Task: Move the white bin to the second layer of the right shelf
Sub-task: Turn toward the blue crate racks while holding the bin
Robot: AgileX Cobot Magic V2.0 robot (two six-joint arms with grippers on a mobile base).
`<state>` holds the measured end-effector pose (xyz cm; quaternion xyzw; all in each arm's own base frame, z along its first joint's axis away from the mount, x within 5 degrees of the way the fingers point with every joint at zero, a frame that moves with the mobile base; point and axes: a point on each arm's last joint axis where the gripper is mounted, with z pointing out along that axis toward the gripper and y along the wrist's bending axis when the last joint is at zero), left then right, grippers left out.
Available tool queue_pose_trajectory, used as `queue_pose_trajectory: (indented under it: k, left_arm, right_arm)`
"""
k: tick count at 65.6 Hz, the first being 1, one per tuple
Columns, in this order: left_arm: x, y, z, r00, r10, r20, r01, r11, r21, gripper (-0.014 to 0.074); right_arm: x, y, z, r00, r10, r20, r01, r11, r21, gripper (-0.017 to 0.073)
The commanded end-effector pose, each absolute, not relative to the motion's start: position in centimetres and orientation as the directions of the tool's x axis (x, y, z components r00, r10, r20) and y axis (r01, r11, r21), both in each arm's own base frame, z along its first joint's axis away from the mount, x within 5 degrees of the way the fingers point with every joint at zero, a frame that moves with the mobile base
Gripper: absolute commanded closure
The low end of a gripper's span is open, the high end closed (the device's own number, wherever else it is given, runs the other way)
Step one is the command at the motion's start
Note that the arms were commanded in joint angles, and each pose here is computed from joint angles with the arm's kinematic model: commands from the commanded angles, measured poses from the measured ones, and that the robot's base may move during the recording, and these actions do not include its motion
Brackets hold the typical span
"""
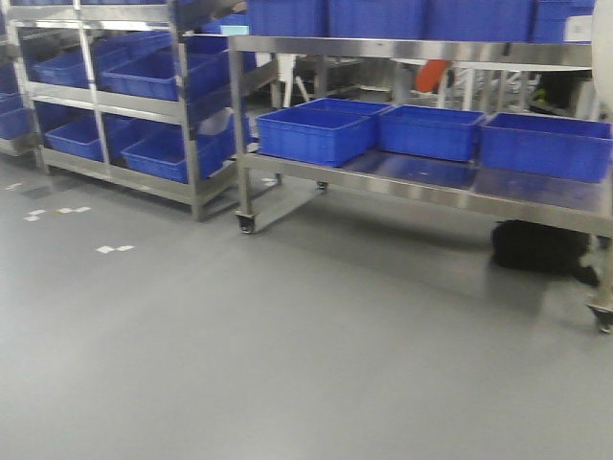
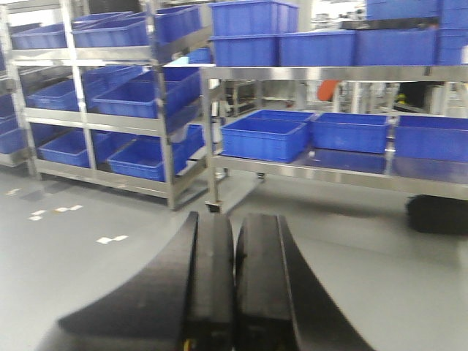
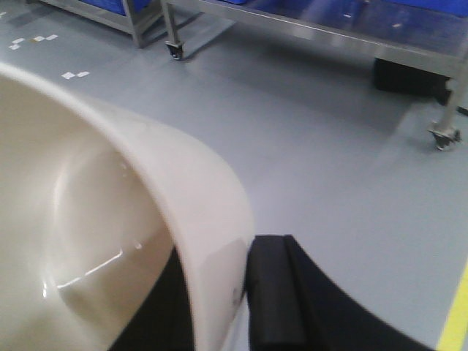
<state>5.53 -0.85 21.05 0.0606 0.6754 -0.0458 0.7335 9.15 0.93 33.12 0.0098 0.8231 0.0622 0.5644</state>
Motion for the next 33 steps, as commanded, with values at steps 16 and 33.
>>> queue_pose_trajectory:
  k: [16, 33]
  left_arm:
    - [5.5, -0.8, 20.78, 0.147, -0.008, -0.989, 0.145, 0.989, 0.014, 0.0509]
    - [5.5, -0.8, 20.78, 0.147, -0.008, -0.989, 0.145, 0.989, 0.014, 0.0509]
  right_arm:
    - [9.29, 0.96, 35.01, -0.239, 0.1, -0.966, -0.072, 0.99, 0.12, 0.0536]
    - [9.29, 0.96, 35.01, -0.239, 0.1, -0.966, -0.072, 0.99, 0.12, 0.0536]
